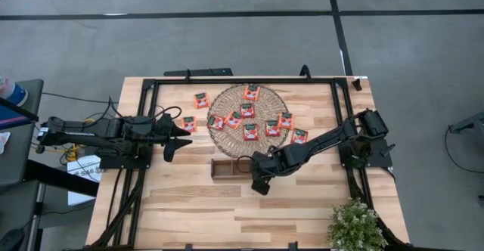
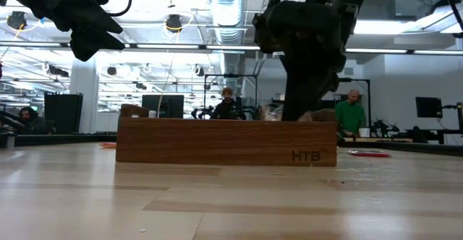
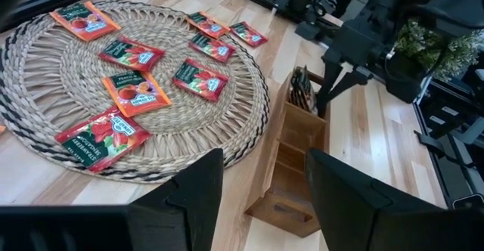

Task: Pick & Place Tea
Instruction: Put the gold tea bag into the right section of the wooden organizer, then put the red tea bag into the middle section of the wooden organizer

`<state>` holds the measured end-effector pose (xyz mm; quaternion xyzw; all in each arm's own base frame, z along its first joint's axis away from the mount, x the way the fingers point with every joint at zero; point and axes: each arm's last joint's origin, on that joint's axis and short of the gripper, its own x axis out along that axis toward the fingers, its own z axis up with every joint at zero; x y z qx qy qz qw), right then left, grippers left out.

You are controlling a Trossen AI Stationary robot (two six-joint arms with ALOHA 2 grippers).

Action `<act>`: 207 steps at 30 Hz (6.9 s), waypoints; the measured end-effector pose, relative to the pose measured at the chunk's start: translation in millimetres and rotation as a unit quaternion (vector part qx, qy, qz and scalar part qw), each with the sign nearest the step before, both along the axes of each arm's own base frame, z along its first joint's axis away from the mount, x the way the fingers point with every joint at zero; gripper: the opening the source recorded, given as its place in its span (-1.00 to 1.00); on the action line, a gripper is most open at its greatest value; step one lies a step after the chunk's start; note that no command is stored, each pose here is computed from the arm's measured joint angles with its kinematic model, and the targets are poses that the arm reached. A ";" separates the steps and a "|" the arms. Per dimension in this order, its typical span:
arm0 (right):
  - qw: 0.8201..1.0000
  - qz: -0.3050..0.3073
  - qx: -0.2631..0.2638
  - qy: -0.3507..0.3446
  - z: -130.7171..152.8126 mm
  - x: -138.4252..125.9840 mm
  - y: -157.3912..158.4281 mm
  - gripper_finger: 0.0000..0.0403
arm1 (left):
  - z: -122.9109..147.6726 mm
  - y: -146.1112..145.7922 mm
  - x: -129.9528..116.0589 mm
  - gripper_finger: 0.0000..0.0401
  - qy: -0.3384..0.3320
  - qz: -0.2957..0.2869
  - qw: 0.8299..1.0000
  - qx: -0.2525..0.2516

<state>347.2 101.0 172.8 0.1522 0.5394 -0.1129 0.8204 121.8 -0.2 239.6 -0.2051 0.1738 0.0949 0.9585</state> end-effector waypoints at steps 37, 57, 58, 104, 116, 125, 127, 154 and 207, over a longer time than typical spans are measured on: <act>0.974 -0.125 -0.190 -0.011 113.0 -143.2 -45.7 -1.00 | 0.2 0.1 0.1 -0.11 0.000 -0.002 1.000 0.009; 0.982 -0.140 -0.063 -0.109 89.7 -213.5 -95.1 -0.94 | 6.9 0.4 2.5 -0.11 -0.037 0.005 0.999 0.009; 0.984 -0.136 -0.063 -0.096 87.5 -210.6 -98.4 -0.91 | 6.9 0.5 2.5 -0.11 -0.037 0.007 0.999 0.006; 0.959 -0.153 0.053 0.234 -1.0 -120.2 -210.1 -0.44 | -17.4 2.9 29.1 -0.11 0.050 0.095 0.993 -0.044; 0.940 -0.164 0.091 0.284 -25.4 -123.8 -226.0 -0.18 | -17.9 3.1 29.6 -0.11 0.052 0.098 0.993 -0.040; 0.936 -0.150 0.098 0.302 -46.5 -115.7 -227.8 -0.14 | -17.8 3.4 29.5 -0.11 0.052 0.102 0.993 -0.037; 0.934 -0.150 0.102 0.308 -49.7 -115.4 -228.0 -0.17 | -17.8 3.3 29.5 -0.11 0.052 0.102 0.993 -0.037; 0.928 -0.175 0.115 0.309 -52.1 -115.4 -227.0 -0.64 | -17.8 3.4 29.5 -0.11 0.052 0.102 0.993 -0.037; 0.995 0.036 -0.034 0.085 172.2 -42.5 -112.2 -1.00 | 43.4 -0.7 70.9 -0.11 -0.078 0.047 0.993 -0.072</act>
